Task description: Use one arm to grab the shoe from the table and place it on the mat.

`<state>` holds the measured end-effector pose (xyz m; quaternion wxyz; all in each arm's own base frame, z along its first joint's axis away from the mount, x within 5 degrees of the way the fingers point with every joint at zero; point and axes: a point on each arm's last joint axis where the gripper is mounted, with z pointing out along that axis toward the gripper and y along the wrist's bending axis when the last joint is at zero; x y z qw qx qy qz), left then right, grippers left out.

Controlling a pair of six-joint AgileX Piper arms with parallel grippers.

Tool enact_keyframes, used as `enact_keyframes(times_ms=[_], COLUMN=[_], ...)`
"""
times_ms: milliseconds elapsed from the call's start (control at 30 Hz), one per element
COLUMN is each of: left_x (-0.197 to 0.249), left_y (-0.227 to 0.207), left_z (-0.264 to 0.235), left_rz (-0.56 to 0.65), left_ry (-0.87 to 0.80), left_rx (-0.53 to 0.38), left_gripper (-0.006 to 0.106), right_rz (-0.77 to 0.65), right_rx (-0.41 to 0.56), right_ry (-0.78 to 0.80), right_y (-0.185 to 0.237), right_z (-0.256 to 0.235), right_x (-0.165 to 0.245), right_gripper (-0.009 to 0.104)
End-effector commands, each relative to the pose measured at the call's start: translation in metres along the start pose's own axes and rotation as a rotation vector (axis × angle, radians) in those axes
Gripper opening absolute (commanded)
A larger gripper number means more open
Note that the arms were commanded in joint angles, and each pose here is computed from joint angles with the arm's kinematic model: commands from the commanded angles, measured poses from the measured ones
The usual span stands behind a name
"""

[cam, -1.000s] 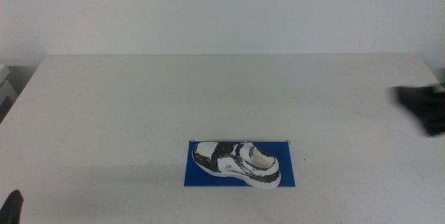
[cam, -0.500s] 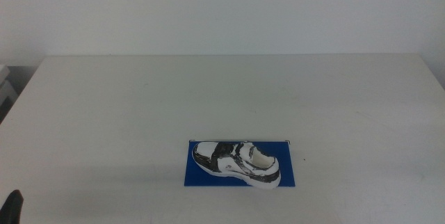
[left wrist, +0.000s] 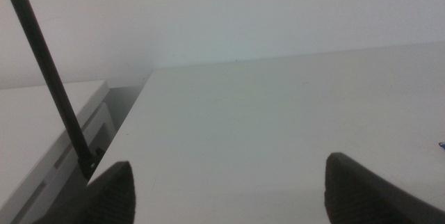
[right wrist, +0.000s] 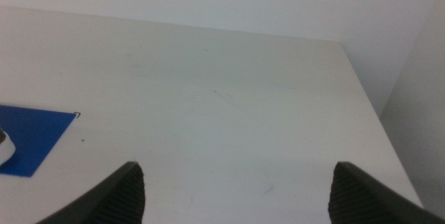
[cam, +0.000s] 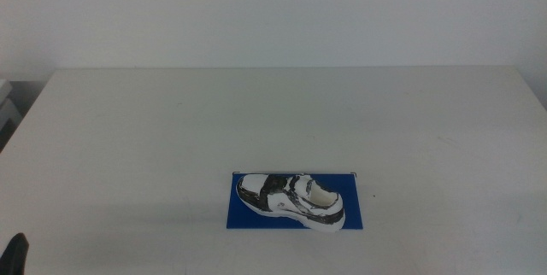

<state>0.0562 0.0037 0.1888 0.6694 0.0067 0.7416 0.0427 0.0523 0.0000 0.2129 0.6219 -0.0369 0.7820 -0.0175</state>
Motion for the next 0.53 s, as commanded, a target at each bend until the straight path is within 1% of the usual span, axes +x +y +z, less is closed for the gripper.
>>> enact_keyframes(times_ms=[0,67,333,500], left_x=[-0.007,-0.007,-0.007,-0.007], left_y=[-0.001,-0.001,-0.001,-0.001], left_z=[-0.002,-0.002,-0.002,-0.002], left_rz=[-0.012,-0.012,-0.012,-0.012], left_ry=[-0.101,-0.101,-0.101,-0.101], left_rx=[0.009,0.009,0.009,0.009], left_gripper=[0.093,0.093,0.093,0.093], right_rz=[-0.008,-0.007,-0.01,-0.014], right_rx=[0.009,0.01,0.007,0.004], right_ry=[-0.114,-0.135,-0.081,-0.013], right_y=[0.0,0.0,0.001,0.002], right_z=[-0.003,-0.004,0.003,0.008], right_x=[-0.006,0.0,0.017,0.032], right_gripper=[0.068,0.068,0.068,0.068])
